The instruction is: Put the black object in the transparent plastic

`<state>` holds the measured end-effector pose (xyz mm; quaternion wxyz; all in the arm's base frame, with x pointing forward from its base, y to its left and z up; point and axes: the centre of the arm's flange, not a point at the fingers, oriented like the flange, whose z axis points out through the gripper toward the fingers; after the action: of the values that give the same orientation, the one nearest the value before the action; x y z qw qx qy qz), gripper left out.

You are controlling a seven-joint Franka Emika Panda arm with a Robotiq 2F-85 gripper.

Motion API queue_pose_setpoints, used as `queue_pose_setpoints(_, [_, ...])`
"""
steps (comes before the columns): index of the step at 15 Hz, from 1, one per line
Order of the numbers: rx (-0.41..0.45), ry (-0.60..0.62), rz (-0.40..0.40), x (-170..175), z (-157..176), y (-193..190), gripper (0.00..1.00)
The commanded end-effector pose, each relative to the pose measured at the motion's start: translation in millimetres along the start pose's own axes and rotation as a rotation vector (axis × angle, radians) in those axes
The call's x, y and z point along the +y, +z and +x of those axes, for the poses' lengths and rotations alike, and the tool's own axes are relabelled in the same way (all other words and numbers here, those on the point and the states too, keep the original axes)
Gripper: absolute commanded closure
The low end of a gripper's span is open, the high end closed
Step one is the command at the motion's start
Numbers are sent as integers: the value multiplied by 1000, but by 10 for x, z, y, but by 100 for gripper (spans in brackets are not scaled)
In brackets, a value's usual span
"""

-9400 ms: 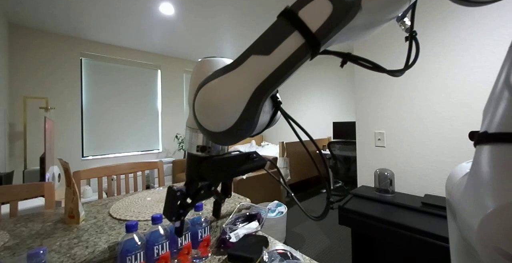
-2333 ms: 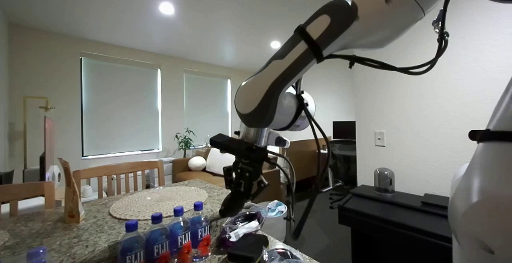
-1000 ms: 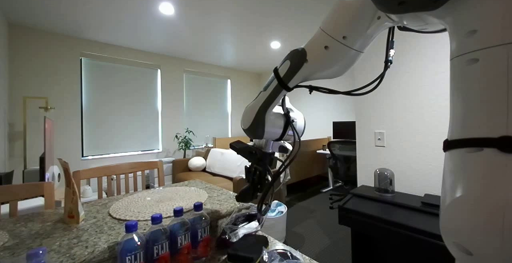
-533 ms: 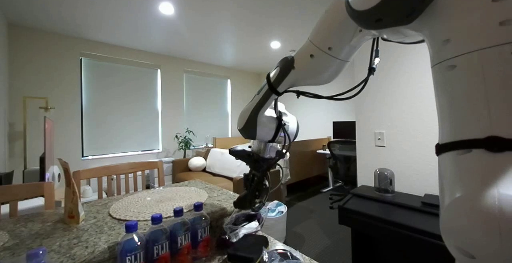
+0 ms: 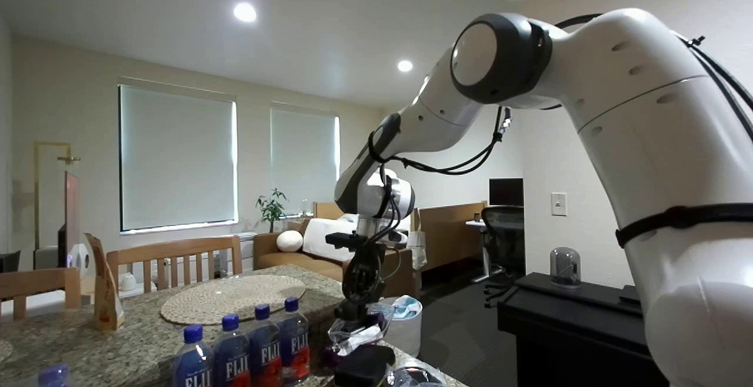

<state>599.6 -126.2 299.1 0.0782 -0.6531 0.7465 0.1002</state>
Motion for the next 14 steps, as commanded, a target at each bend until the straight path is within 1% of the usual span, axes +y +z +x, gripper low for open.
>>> queue_pose_setpoints(1, [-37,9,-32,-215,-27,223,91])
queue_pose_setpoints(3, [-24,32,-7,-255,-16,276,91])
queue_pose_setpoints(8, [50,80,135,-233,-63,116,91])
queue_pose_setpoints(10, [57,78,162,-197,-135,34,91])
queue_pose_setpoints(12, [43,53,177,-104,-203,-86,91])
queue_pose_setpoints(14, [12,24,165,-13,-243,-133,91])
